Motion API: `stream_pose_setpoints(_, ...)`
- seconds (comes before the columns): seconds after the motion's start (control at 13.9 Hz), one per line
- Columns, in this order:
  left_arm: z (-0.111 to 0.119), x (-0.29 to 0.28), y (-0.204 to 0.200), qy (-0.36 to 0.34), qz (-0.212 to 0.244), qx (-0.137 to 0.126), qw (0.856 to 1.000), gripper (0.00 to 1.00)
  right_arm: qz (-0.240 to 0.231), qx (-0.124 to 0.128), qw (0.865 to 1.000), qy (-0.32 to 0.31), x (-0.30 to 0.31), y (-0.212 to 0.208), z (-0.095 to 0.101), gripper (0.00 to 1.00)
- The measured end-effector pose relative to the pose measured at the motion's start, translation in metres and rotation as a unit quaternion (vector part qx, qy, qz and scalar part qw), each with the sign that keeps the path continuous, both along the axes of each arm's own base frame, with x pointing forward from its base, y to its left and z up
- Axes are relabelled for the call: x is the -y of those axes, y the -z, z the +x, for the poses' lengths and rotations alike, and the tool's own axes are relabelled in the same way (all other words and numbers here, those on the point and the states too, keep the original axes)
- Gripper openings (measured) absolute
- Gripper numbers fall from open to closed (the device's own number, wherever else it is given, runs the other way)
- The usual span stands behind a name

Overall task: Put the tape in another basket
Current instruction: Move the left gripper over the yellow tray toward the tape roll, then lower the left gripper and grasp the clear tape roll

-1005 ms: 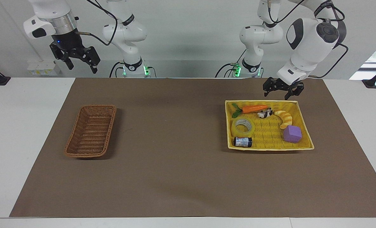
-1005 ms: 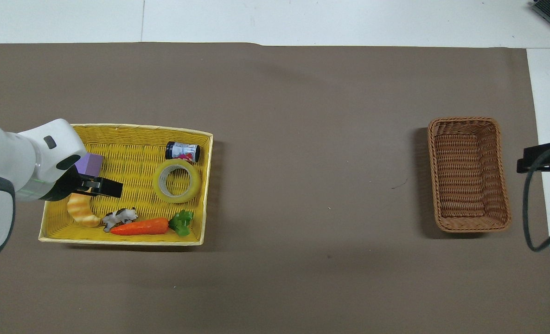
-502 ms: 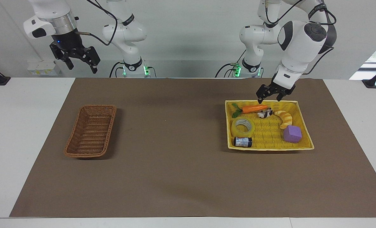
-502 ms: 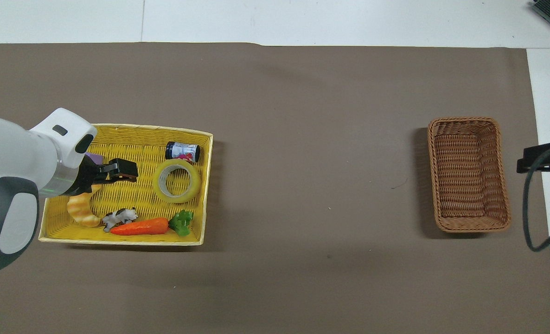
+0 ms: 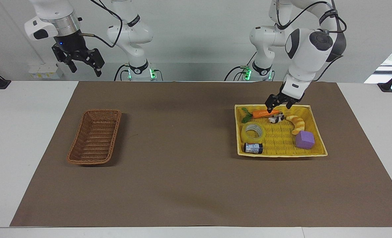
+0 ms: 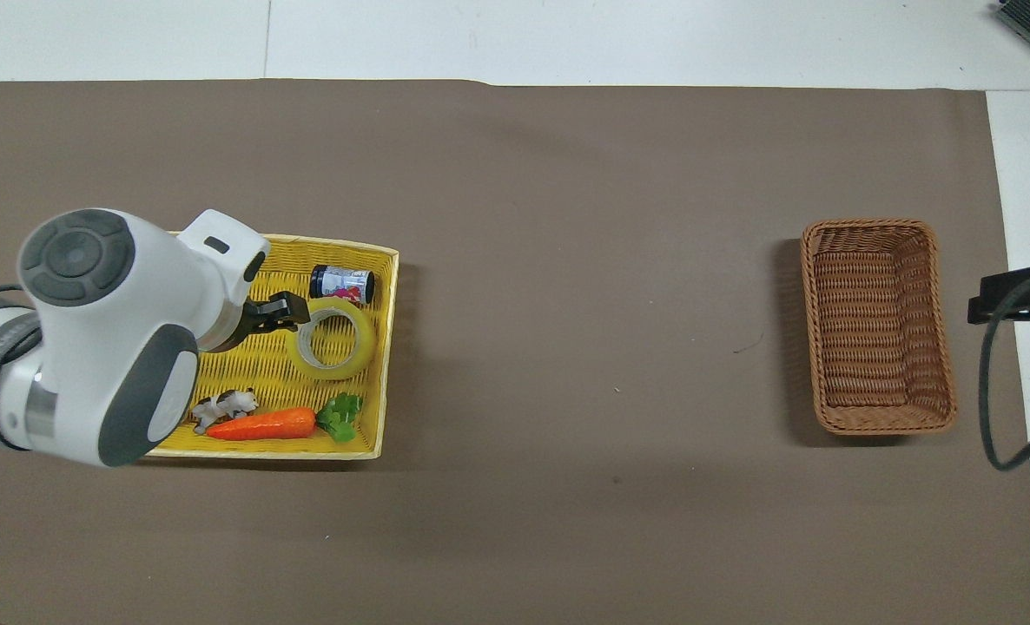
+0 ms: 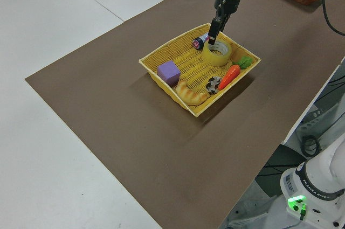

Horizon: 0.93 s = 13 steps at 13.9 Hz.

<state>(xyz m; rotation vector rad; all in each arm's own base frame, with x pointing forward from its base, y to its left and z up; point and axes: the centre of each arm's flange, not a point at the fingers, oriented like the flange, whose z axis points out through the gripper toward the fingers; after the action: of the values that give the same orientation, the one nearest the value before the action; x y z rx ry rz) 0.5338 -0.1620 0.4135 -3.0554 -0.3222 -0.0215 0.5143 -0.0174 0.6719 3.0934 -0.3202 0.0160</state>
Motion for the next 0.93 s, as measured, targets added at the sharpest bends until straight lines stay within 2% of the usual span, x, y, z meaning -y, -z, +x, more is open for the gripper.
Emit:
stream_pose_setpoints(0.29, -0.006, 0.005, 0.063, 0.003, -0.008, 0.007, 1.0, 1.0, 0.0, 0.0, 1.0, 0.0, 0.0, 0.0, 0.0, 1.0)
stream_pose_setpoints(0.43, -0.015, 0.001, 0.081, 0.004, -0.011, 0.012, 1.0, 0.96, 0.0, 0.0, 1.0, 0.0, 0.0, 0.0, 0.0, 1.0)
stream_pose_setpoints(0.5, -0.018, 0.0, 0.087, 0.004, -0.011, 0.01, 1.0, 0.86, 0.0, 0.0, 1.0, 0.0, 0.0, 0.0, 0.0, 1.0)
stream_pose_setpoints(0.57, -0.021, -0.001, 0.093, 0.004, -0.011, 0.009, 1.0, 0.7, 0.0, 0.0, 1.0, 0.0, 0.0, 0.0, 0.0, 1.0)
stream_pose_setpoints(0.86, -0.021, -0.001, 0.095, 0.003, -0.012, 0.009, 1.0, 0.22, 0.0, 0.0, 1.0, 0.0, 0.0, 0.0, 0.0, 1.0)
stream_pose_setpoints(0.93, -0.02, -0.001, 0.093, 0.003, -0.012, 0.008, 1.0, 0.22, 0.0, 0.0, 1.0, 0.0, 0.0, 0.0, 0.0, 1.0)
